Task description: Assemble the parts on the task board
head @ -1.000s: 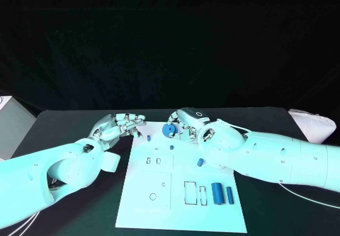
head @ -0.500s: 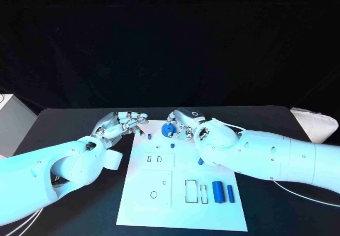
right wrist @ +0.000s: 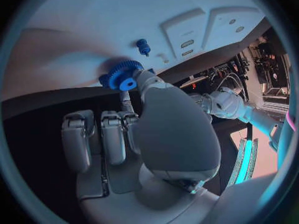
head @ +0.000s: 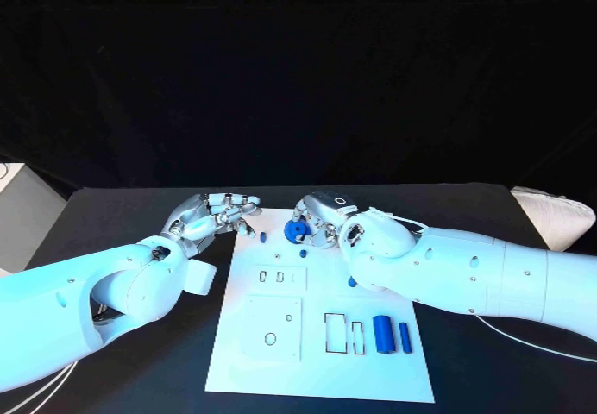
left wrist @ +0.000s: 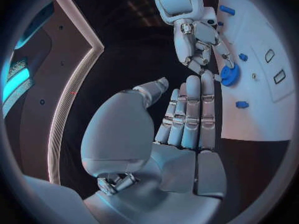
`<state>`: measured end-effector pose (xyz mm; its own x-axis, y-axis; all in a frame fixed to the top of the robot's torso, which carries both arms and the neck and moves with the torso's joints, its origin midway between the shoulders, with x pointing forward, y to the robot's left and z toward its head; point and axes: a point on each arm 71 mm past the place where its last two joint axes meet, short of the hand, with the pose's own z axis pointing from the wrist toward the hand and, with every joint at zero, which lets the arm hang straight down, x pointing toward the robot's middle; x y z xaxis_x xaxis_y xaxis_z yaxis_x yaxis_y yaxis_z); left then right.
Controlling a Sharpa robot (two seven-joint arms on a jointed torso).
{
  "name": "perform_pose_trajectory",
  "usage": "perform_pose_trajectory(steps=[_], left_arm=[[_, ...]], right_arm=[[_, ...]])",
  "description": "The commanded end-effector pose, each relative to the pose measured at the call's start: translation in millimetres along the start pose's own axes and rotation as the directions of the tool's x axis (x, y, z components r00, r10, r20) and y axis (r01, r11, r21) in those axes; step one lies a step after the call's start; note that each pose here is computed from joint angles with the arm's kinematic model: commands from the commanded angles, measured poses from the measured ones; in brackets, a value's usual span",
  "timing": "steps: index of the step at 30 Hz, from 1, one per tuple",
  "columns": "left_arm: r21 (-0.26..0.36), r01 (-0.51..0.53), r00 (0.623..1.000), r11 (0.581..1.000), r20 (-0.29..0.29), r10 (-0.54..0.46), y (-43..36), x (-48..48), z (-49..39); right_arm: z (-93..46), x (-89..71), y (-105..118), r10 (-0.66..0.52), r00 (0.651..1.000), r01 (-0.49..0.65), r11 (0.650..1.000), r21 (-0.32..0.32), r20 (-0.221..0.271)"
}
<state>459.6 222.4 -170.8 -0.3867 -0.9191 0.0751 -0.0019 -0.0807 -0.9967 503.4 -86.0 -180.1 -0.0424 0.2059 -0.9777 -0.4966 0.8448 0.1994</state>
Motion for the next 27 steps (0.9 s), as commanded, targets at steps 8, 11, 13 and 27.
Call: perform_pose_trajectory(steps=[8,11,13,27], left_arm=[[0.008,0.005,1.000,1.000,-0.017,-0.005,-1.5,2.3,0.7],[0.008,0.005,1.000,1.000,-0.018,-0.005,-1.5,2.3,0.6],[0.008,0.005,1.000,1.000,-0.017,-0.005,-1.5,2.3,0.6],[0.007,0.004,1.000,1.000,-0.016,-0.004,-1.3,2.0,0.9]], right_arm=[[1.7,4.2,-2.0,-0.025,0.999,0.025,1.000,0.012,-0.023],[2.5,4.7,-2.3,-0.025,0.999,0.025,1.000,0.014,-0.022],[3.0,5.2,-2.2,-0.024,0.999,0.024,1.000,0.015,-0.022],[3.7,8.8,-3.3,0.008,0.998,-0.007,1.000,0.016,-0.060]])
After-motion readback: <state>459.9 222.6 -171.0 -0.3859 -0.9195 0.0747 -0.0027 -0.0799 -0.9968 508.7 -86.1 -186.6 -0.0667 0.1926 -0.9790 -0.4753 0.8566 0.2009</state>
